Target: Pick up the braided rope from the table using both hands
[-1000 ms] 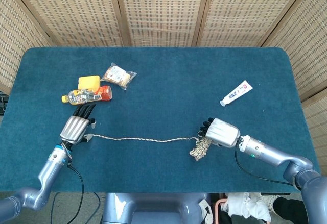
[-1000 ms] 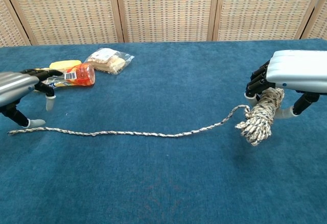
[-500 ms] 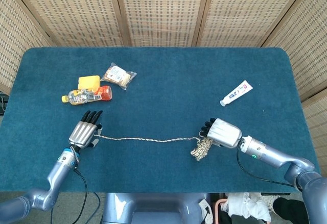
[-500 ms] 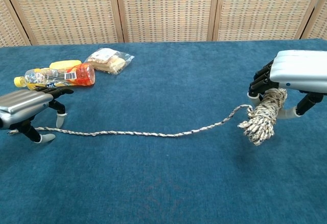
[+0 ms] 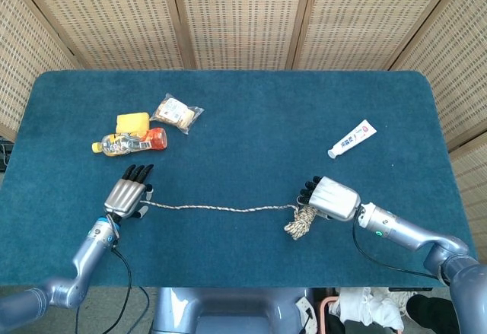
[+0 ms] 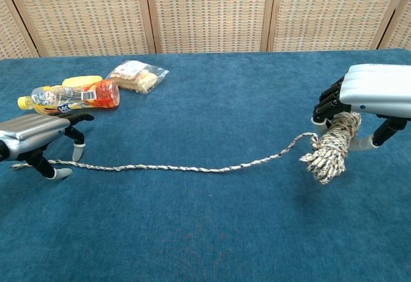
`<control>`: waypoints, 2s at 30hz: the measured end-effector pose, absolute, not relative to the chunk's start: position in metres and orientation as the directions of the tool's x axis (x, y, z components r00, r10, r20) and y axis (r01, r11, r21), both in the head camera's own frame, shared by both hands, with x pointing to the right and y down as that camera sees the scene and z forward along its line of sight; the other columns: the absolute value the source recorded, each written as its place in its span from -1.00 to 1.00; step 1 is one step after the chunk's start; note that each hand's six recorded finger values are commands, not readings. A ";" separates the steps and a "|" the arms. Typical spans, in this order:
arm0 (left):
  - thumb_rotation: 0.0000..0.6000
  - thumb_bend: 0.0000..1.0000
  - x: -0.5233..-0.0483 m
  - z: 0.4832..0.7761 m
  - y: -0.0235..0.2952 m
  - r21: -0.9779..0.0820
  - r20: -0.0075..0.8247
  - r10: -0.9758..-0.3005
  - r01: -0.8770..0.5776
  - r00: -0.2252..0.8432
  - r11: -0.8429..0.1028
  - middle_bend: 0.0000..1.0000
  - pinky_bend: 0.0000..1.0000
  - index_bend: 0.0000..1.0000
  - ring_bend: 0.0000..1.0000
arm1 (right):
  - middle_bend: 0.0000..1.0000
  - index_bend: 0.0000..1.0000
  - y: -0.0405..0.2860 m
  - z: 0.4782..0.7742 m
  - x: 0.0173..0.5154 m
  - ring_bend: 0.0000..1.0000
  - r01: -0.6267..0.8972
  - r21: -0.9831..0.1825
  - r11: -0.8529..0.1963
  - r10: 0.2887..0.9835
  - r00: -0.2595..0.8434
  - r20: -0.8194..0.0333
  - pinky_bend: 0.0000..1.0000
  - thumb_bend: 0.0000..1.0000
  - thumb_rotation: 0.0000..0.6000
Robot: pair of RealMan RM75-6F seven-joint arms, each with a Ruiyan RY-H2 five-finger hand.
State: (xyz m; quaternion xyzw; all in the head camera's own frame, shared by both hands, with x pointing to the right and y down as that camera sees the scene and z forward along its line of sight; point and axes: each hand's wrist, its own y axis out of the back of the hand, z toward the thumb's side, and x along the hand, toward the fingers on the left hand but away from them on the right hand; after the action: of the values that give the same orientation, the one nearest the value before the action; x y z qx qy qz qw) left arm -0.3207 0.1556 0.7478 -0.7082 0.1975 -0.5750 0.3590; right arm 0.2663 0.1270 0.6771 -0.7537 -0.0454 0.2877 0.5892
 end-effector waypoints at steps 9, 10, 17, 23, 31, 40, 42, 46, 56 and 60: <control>1.00 -0.08 -0.322 0.747 0.152 -0.715 0.696 -0.675 0.148 0.247 -0.683 -1.00 -1.00 0.18 -1.00 | 0.19 0.24 0.129 0.677 0.269 -0.10 -0.275 -0.913 -0.301 0.408 0.828 -0.384 0.10 0.36 1.00; 1.00 -0.07 -0.322 0.746 0.152 -0.716 0.694 -0.676 0.147 0.246 -0.682 -1.00 -1.00 0.18 -1.00 | 0.19 0.24 0.129 0.677 0.269 -0.10 -0.277 -0.912 -0.302 0.408 0.827 -0.386 0.10 0.37 1.00; 1.00 -0.06 -0.322 0.744 0.150 -0.720 0.691 -0.680 0.149 0.244 -0.678 -1.00 -1.00 0.18 -1.00 | 0.19 0.24 0.129 0.677 0.271 -0.10 -0.280 -0.911 -0.303 0.411 0.824 -0.390 0.10 0.40 1.00; 1.00 -0.02 -0.322 0.742 0.149 -0.720 0.691 -0.680 0.151 0.246 -0.677 -1.00 -1.00 0.19 -1.00 | 0.19 0.24 0.130 0.677 0.269 -0.10 -0.284 -0.911 -0.299 0.406 0.826 -0.390 0.10 0.41 1.00; 1.00 0.01 -0.322 0.744 0.148 -0.715 0.696 -0.676 0.155 0.241 -0.682 -1.00 -1.00 0.22 -1.00 | 0.19 0.24 0.131 0.676 0.268 -0.10 -0.287 -0.911 -0.296 0.402 0.827 -0.392 0.10 0.43 1.00; 1.00 0.03 -0.329 0.730 0.135 -0.754 0.655 -0.716 0.138 0.241 -0.643 -1.00 -1.00 0.38 -1.00 | 0.19 0.24 0.128 0.671 0.265 -0.10 -0.275 -0.918 -0.286 0.412 0.830 -0.377 0.10 0.44 1.00; 1.00 0.05 -0.332 0.722 0.129 -0.774 0.632 -0.736 0.140 0.243 -0.618 -1.00 -1.00 0.40 -1.00 | 0.19 0.24 0.125 0.668 0.264 -0.09 -0.257 -0.922 -0.290 0.425 0.829 -0.364 0.10 0.45 1.00; 1.00 0.08 -0.346 0.700 0.111 -0.824 0.566 -0.783 0.170 0.256 -0.540 -1.00 -1.00 0.43 -1.00 | 0.20 0.24 0.116 0.657 0.256 -0.08 -0.181 -0.932 -0.313 0.475 0.821 -0.318 0.10 0.46 1.00; 1.00 0.09 -0.382 0.669 0.093 -0.880 0.472 -0.828 0.225 0.302 -0.419 -1.00 -1.00 0.47 -1.00 | 0.30 0.25 0.085 0.619 0.210 0.01 0.110 -0.883 -0.456 0.633 0.737 -0.236 0.15 0.59 1.00; 1.00 0.09 -0.391 0.667 0.092 -0.884 0.461 -0.829 0.244 0.316 -0.398 -1.00 -1.00 0.49 -1.00 | 0.33 0.26 0.066 0.601 0.187 0.05 0.227 -0.832 -0.506 0.692 0.683 -0.235 0.25 0.62 1.00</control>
State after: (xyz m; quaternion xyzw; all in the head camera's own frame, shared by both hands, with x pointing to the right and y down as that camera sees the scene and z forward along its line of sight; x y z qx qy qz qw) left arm -0.3912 0.0916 0.6669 -0.6400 0.2289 -0.5381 0.4985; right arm 0.1871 0.0660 0.6009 -0.8203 -0.2801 0.2832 0.4105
